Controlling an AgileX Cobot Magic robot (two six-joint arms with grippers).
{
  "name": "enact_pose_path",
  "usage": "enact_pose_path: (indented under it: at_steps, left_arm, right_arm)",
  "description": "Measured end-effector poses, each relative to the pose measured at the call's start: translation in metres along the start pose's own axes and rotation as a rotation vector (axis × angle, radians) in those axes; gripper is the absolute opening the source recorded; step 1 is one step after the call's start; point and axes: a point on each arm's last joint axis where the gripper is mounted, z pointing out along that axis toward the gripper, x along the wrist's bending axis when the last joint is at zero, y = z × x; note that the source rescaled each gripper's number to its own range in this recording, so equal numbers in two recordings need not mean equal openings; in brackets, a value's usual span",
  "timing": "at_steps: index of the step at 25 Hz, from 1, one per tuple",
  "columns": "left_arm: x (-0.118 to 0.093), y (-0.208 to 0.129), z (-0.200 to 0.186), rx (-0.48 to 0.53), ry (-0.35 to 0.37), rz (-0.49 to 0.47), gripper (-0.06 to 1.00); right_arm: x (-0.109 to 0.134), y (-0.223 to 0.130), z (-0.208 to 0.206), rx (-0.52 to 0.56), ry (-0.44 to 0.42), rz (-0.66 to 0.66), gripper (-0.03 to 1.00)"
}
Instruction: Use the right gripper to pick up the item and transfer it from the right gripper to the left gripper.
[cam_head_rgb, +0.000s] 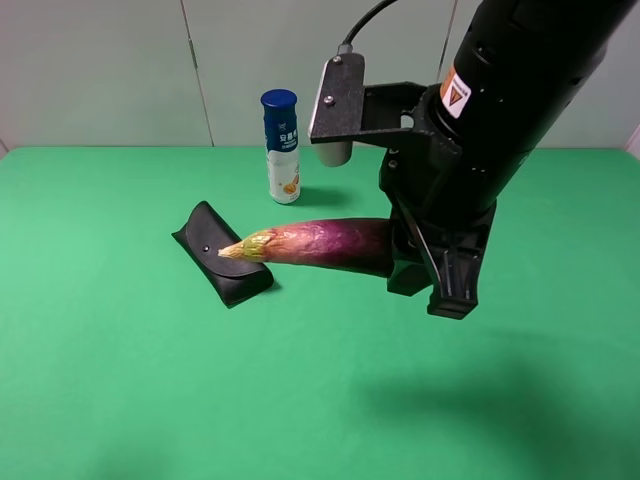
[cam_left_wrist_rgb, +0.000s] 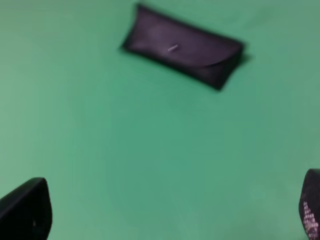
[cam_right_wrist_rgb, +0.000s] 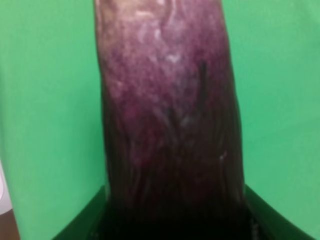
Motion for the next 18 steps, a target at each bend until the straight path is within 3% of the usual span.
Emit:
enact_pose_path:
  at_steps: [12,18]
  left_arm:
    - [-0.008,0.029,0.066,0.038,-0.312,0.269,0.98]
    - [-0.015,0.032,0.1,0.092,-0.41,0.36,0.96]
  right_arm:
    - [0.001,-0.001,0.0,0.007,0.007,0.004,0.01]
    - [0.001,-0.001,0.0,0.007,0.007,0.004,0.01]
